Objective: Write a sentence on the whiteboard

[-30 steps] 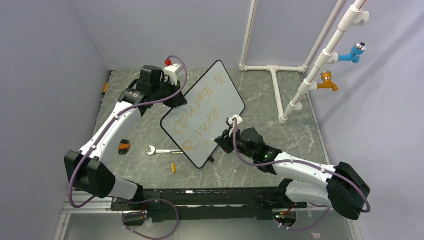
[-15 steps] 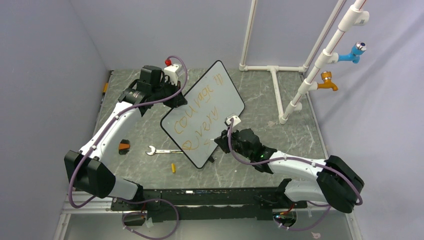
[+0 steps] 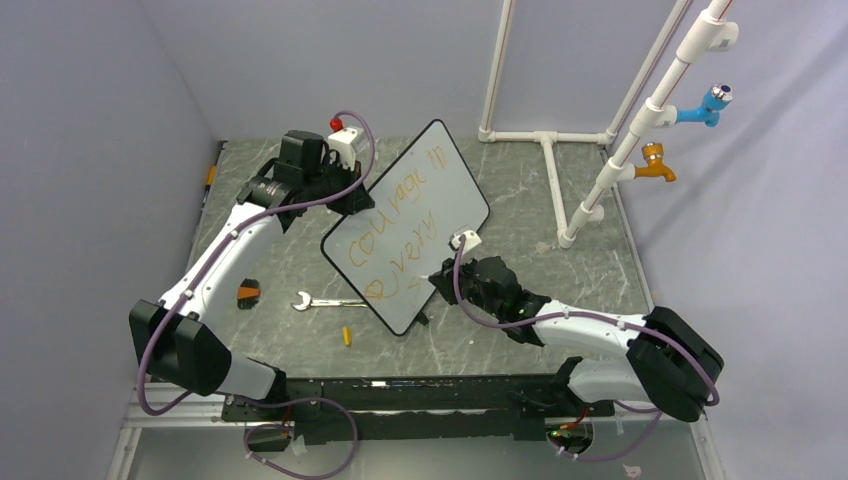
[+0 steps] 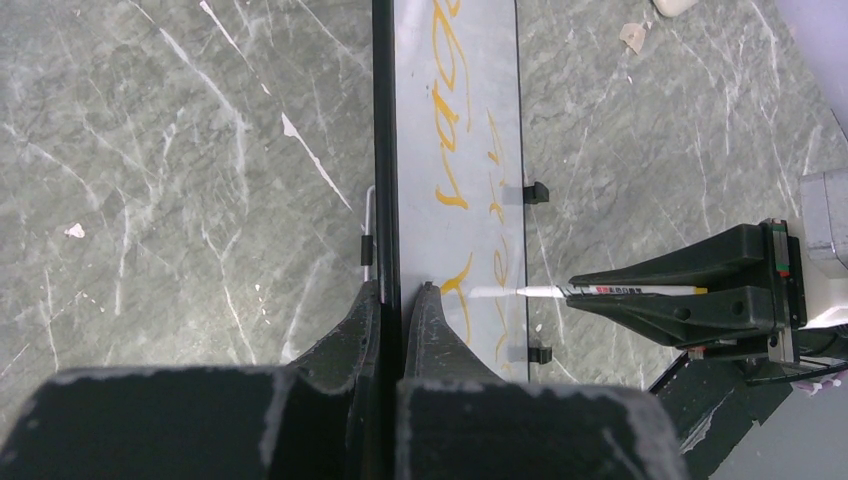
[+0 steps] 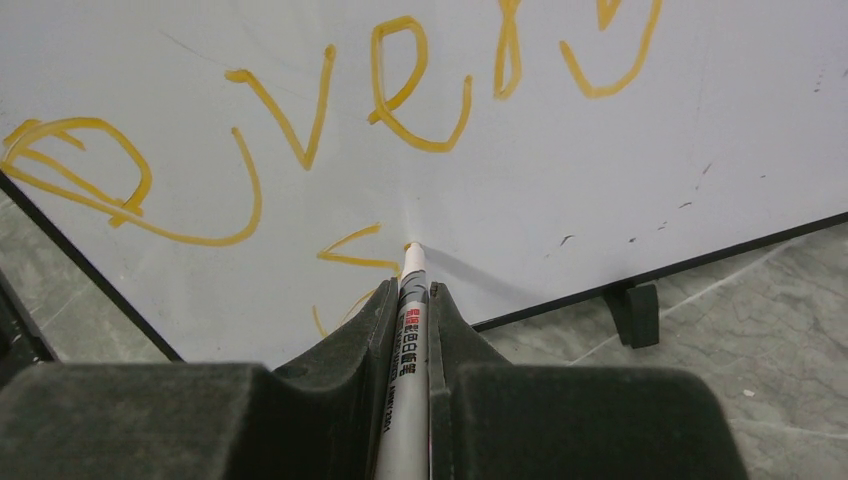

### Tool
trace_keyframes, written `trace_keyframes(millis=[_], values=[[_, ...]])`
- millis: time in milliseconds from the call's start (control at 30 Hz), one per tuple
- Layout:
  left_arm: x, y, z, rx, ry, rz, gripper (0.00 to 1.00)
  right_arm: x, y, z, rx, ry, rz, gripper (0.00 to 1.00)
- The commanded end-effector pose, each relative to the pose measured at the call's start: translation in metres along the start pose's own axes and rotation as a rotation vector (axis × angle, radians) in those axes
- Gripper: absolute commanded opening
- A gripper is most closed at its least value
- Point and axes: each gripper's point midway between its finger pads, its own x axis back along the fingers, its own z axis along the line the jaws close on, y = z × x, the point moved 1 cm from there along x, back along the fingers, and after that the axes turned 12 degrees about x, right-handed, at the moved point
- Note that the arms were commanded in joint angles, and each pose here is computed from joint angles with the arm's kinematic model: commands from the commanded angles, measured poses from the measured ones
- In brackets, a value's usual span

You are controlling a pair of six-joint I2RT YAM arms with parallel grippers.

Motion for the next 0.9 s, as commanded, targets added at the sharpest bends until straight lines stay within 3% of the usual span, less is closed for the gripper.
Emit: trace_keyframes(millis=[0, 867], values=[[0.000, -0.013, 0.052, -0.111, 0.239, 0.058, 0.00, -0.007, 0.024, -0.016, 0.005, -0.072, -0.064, 0.00], [0.001, -0.012, 0.052, -0.111, 0.243, 0.055, 0.00, 0.004, 0.061, -0.014, 0.028, -0.036, -0.110, 0.00]])
